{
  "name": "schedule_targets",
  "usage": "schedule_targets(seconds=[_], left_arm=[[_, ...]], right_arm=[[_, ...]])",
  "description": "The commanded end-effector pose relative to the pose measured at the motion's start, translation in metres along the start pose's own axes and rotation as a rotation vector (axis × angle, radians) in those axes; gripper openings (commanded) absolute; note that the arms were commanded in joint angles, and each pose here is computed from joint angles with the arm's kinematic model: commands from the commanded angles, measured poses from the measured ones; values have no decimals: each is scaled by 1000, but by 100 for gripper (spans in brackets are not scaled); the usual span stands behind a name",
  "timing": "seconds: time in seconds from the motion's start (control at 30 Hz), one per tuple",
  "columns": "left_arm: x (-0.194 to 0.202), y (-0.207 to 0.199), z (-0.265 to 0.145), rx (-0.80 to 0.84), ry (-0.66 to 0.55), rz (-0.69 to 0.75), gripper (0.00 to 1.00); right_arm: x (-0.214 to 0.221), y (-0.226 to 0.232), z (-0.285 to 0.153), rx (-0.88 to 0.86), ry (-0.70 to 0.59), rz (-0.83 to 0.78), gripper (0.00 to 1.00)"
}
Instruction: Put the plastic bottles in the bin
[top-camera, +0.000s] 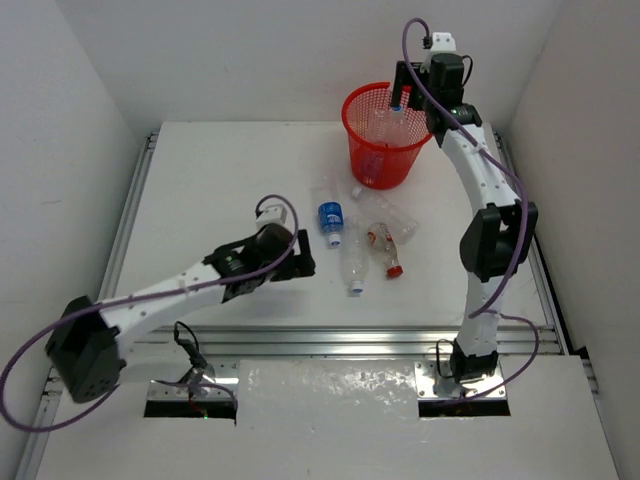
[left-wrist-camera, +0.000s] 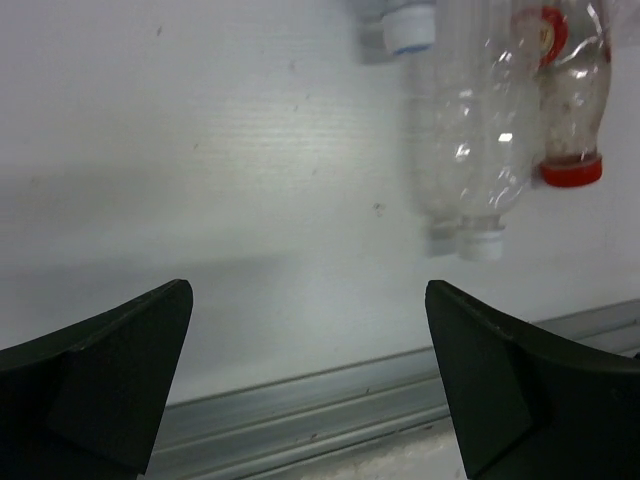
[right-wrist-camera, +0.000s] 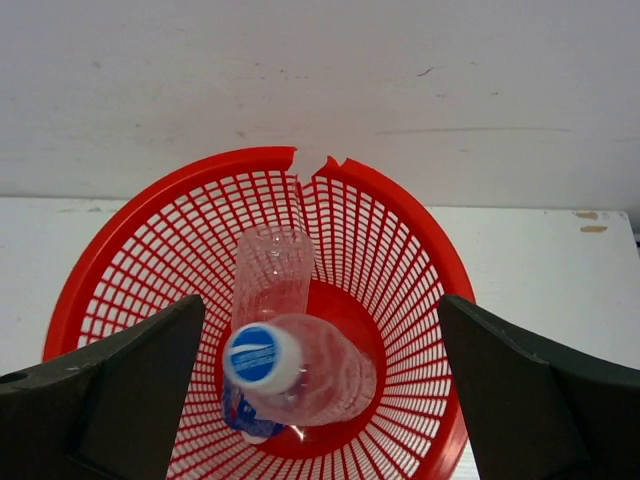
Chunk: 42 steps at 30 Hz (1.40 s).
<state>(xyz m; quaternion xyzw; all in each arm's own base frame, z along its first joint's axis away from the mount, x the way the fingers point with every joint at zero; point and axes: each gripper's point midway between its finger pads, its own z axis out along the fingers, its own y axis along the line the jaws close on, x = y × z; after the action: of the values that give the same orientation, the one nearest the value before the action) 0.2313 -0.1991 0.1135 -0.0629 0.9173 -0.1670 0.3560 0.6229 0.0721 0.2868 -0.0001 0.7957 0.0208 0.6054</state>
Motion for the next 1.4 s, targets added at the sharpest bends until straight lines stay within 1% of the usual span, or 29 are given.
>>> schedule_targets(seconds=[0.0,0.03,0.1,0.13,0.17,0.2,0.23,0.3,0.33,0.4,0.43,0.47,0.5,0.6,0.63,0.67,0.73,0.77,0.87,1.03,1.07,1.1,1.13,1.17,1.2,1.27,1.3,1.33,1.37], left_arm=[[-59,-33,23,21,-108,-47,99],[-54,-33,40,2,-57,-43,99],[-81,-40,51,-3,-93,-64,97],[-80,-38,65,-26,-76,-51,97],[-98,-46,67,-16,-104,-61,96],[-104,-48,72,-21,-109,-58,96],[-113,-55,83,-8,-117,-40,93],[-118,-58,94,-6,-110,-25,90],[-112,-58,107,-8,-76,-9,88],[-125,-64,116,1,-84,-17,85],[-118,-65,128,-1,-54,-8,84],[-127,-72,132,15,-66,-11,82],[-122,-73,143,12,-42,-7,82],[-130,-78,159,-9,-43,-11,80],[-120,-69,176,-49,-9,-7,78],[-125,-72,179,-58,-9,-12,73],[-117,-67,196,-78,10,-21,73],[-118,-66,200,-83,4,-24,70],[-113,-46,216,-182,7,-48,63],[-97,-13,225,-268,24,-77,61],[-97,-8,225,-277,27,-78,56],[-88,0,225,-293,46,-75,48],[-86,8,223,-305,52,-78,32],[-93,9,213,-303,30,-84,27],[-81,23,210,-319,37,-83,21],[-88,27,189,-303,5,-80,18],[-72,42,183,-325,31,-67,11],[-74,48,174,-336,18,-45,0],[-85,44,157,-315,-22,-44,0]], right_arm=[[-75,3,-55,-24,-129,34,99],[-79,3,-63,-21,-123,44,99],[-77,-1,-91,-8,-72,99,99],[-53,2,-97,-21,-5,112,99],[-59,12,-128,-89,4,132,99],[-48,18,-141,-119,34,169,99],[-23,30,-165,-195,81,183,99],[1,41,-188,-262,114,208,99],[44,46,-194,-281,198,217,99],[49,58,-222,-355,172,225,99],[76,60,-227,-364,224,229,99],[81,62,-233,-375,224,230,99],[92,64,-245,-392,235,238,99],[99,69,-263,-431,235,242,99],[110,70,-267,-437,257,244,99],[112,71,-271,-449,257,246,99],[115,75,-282,-475,255,253,99],[115,76,-285,-486,257,251,99],[114,79,-294,-503,260,246,99],[110,85,-302,-533,255,227,99],[112,88,-302,-543,263,220,99],[113,91,-302,-553,269,214,99],[115,95,-302,-561,278,210,99],[120,102,-302,-581,297,197,99],[124,105,-301,-588,306,190,99],[132,112,-298,-596,333,186,99],[134,115,-297,-606,340,189,99],[135,118,-297,-616,344,202,99],[138,125,-300,-647,355,206,99]])
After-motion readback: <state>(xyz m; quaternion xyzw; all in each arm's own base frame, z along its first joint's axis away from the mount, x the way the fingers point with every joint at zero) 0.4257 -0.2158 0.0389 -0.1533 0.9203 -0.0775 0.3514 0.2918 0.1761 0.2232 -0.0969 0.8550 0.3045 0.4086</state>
